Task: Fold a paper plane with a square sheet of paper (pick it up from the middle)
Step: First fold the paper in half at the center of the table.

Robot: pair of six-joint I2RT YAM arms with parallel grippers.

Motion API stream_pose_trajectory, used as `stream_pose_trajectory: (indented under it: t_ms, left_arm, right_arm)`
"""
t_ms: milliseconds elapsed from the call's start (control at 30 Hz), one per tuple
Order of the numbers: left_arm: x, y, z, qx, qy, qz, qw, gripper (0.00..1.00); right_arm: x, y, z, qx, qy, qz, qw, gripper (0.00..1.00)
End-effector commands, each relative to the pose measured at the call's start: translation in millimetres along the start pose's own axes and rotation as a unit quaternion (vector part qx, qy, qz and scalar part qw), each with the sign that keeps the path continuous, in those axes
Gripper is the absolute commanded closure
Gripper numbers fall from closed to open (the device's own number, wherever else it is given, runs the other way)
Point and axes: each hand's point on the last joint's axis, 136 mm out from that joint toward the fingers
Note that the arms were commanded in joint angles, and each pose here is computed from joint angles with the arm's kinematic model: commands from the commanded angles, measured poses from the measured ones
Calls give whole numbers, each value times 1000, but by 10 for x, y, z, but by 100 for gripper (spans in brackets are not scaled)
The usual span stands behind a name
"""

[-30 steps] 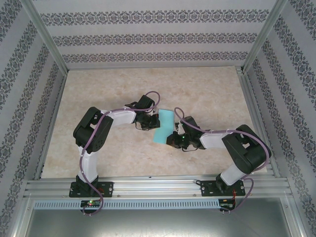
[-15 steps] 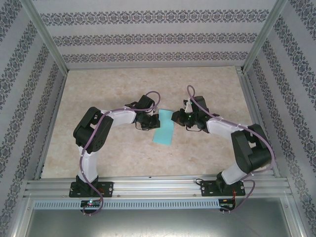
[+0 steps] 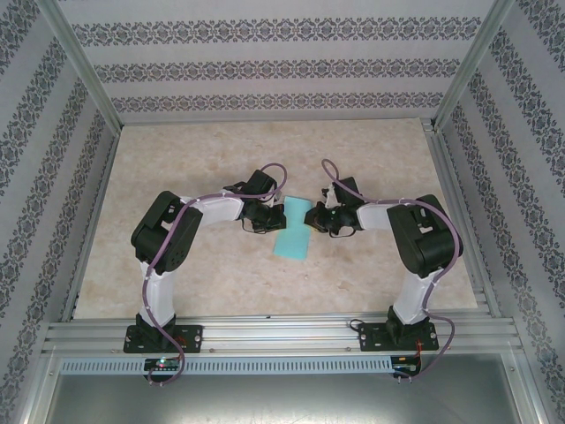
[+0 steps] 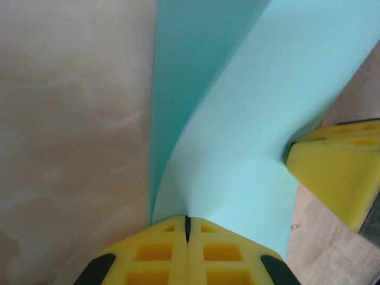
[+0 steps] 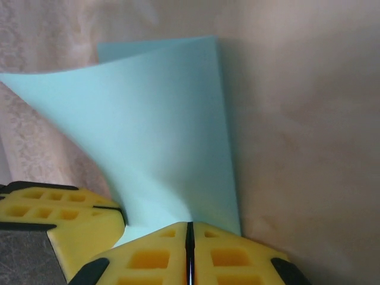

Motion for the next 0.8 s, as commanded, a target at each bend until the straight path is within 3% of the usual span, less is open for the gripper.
stream_pose_trajectory:
  t_ms: [0, 300, 500, 767]
  left_arm:
    - [-132, -194, 256, 6, 48, 38, 998, 100]
    - [-140, -204, 266, 4, 50, 40, 998, 100]
    - [-133, -201, 256, 5, 49, 41, 998, 100]
    - [-126, -214, 296, 3, 57, 41, 998, 100]
  right_arm:
    - [-56, -110, -172, -6, -31, 18, 999, 90]
    - [233, 414, 366, 34, 33, -32, 998, 89]
    - [87, 450, 240, 25, 26, -18, 999, 90]
    - [-146, 237, -165, -7, -17, 11, 1000, 90]
Point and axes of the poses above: each hand's point on the last joint's axis, 136 mm out from that joint toward the fingers, its own x axis back along the fingers, its own z axis along the line the jaws close on, y = z × x, and after that the axes turned 14 degrees about x, right-handed
